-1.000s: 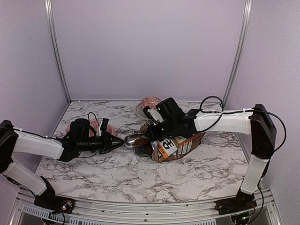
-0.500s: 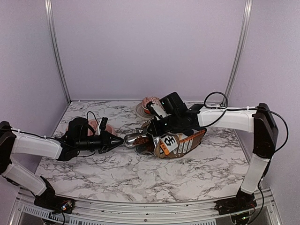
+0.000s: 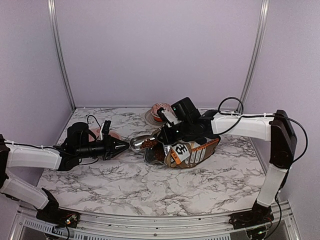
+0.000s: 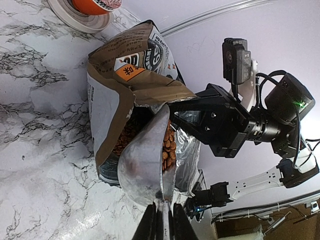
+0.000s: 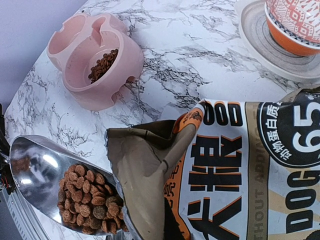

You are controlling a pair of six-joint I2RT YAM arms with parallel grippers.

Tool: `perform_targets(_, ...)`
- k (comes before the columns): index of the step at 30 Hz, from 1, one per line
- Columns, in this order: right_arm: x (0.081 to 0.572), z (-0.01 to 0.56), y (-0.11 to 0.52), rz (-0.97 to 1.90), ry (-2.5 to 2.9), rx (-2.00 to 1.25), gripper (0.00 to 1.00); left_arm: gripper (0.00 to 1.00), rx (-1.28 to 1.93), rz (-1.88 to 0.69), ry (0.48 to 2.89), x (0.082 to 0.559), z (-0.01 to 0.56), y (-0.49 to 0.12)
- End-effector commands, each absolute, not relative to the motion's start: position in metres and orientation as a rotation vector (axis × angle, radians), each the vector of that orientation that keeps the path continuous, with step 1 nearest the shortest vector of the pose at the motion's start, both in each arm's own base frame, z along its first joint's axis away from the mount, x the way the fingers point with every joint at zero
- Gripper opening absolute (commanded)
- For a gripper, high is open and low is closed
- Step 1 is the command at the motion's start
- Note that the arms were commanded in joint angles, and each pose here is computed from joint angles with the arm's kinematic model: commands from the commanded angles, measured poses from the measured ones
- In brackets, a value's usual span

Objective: Serve the pet food
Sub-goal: Place the pet food in the pet food bowl.

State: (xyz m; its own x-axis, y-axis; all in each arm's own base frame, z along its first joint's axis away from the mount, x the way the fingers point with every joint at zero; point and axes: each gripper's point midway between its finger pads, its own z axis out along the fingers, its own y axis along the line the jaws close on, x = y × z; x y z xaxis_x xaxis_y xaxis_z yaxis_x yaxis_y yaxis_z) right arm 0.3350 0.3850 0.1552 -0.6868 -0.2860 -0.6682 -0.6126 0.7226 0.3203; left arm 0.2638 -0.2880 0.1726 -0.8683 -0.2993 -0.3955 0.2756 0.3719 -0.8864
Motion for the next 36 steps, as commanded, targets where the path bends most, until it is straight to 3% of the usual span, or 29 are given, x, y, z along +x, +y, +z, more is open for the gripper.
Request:
perform_targets(1, 0.363, 0.21, 0.379, 0.706, 2.192, -0.607, 0.0, 0.0, 0.001, -1.559, 2.085, 0.261, 0.186, -0.285)
perform_targets(36, 0.376, 0.205, 0.352, 0.623, 2.208, -0.56, 0.0, 0.0, -0.116, -1.732, 1.819, 0.267, 0.245, -0.244)
